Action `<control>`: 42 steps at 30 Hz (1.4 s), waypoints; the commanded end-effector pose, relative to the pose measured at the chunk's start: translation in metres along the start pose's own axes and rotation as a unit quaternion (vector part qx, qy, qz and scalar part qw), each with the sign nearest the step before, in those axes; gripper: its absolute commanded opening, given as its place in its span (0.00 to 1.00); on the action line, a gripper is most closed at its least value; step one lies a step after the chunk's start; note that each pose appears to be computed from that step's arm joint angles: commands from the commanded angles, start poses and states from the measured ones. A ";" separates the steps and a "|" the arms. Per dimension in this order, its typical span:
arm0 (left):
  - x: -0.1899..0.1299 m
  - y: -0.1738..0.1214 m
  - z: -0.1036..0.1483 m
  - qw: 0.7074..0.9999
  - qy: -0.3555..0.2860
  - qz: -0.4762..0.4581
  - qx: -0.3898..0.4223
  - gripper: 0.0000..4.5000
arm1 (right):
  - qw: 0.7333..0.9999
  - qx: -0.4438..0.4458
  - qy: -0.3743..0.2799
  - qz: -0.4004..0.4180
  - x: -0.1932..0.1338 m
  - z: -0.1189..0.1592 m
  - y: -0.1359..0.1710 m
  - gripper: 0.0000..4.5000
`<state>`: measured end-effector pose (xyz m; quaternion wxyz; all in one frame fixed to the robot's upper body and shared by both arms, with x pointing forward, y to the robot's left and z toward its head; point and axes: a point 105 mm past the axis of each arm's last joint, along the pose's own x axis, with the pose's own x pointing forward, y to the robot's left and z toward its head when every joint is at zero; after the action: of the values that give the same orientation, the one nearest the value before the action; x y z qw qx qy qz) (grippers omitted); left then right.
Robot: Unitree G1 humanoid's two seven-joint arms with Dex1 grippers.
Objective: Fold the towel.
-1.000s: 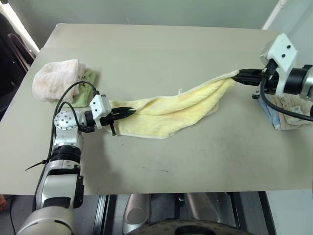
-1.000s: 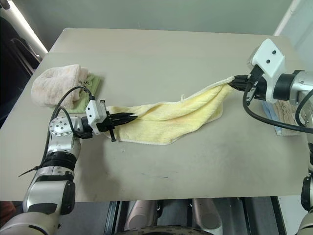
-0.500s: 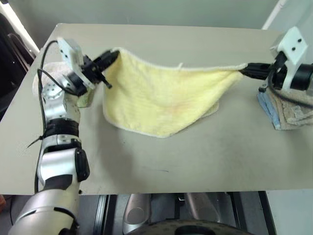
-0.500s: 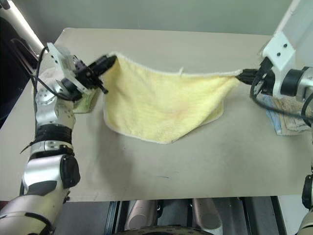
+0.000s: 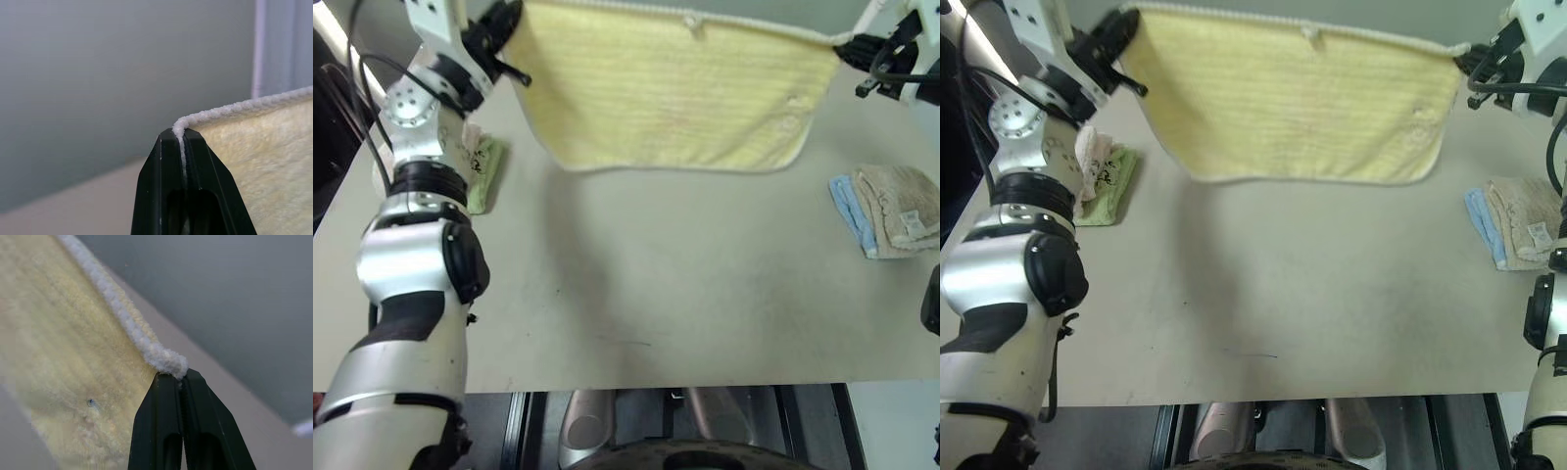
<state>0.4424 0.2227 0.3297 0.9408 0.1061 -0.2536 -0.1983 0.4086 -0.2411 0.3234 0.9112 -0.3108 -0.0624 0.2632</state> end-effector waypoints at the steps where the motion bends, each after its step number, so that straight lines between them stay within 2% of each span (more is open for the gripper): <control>1: -0.015 0.019 0.008 1.000 -0.020 0.012 -0.002 0.01 | 0.999 -0.010 -0.041 0.003 -0.023 0.005 -0.007 0.00; 4: -0.027 0.012 0.000 0.999 -0.016 -0.043 -0.022 0.01 | 0.998 0.000 -0.040 0.039 -0.036 -0.008 0.011 0.00; 10: -0.068 0.003 -0.030 0.987 0.043 -0.145 -0.051 0.01 | 0.996 0.005 -0.059 0.068 -0.064 -0.024 0.046 0.00; 14: -0.105 -0.006 -0.049 0.965 0.104 -0.224 -0.090 0.01 | 0.995 0.038 -0.025 0.085 -0.089 -0.044 0.072 0.00; 18: -0.137 -0.014 -0.054 0.938 0.162 -0.280 -0.129 0.01 | 0.991 0.069 0.027 0.109 -0.116 -0.064 0.099 0.00; 23: -0.171 -0.023 -0.056 0.904 0.232 -0.309 -0.184 0.01 | 0.986 0.096 0.034 0.128 -0.137 -0.071 0.130 0.00; 29: -0.214 -0.029 -0.067 0.865 0.325 -0.315 -0.216 0.01 | 0.967 0.132 0.104 0.190 -0.168 -0.090 0.173 0.00; 34: -0.238 -0.034 -0.072 0.839 0.377 -0.324 -0.222 0.01 | 0.952 0.137 0.158 0.222 -0.190 -0.103 0.193 0.00; 39: -0.252 -0.037 -0.072 0.825 0.401 -0.328 -0.226 0.01 | 0.944 0.134 0.184 0.238 -0.201 -0.107 0.200 0.00; 42: -0.245 -0.035 -0.075 0.835 0.392 -0.319 -0.217 0.01 | 0.950 0.127 0.179 0.221 -0.194 -0.105 0.188 0.00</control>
<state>0.2740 0.2790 0.1326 0.8199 0.0206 0.2344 -0.5219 0.1775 -0.2368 0.1244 0.8312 -0.2033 0.1895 0.4816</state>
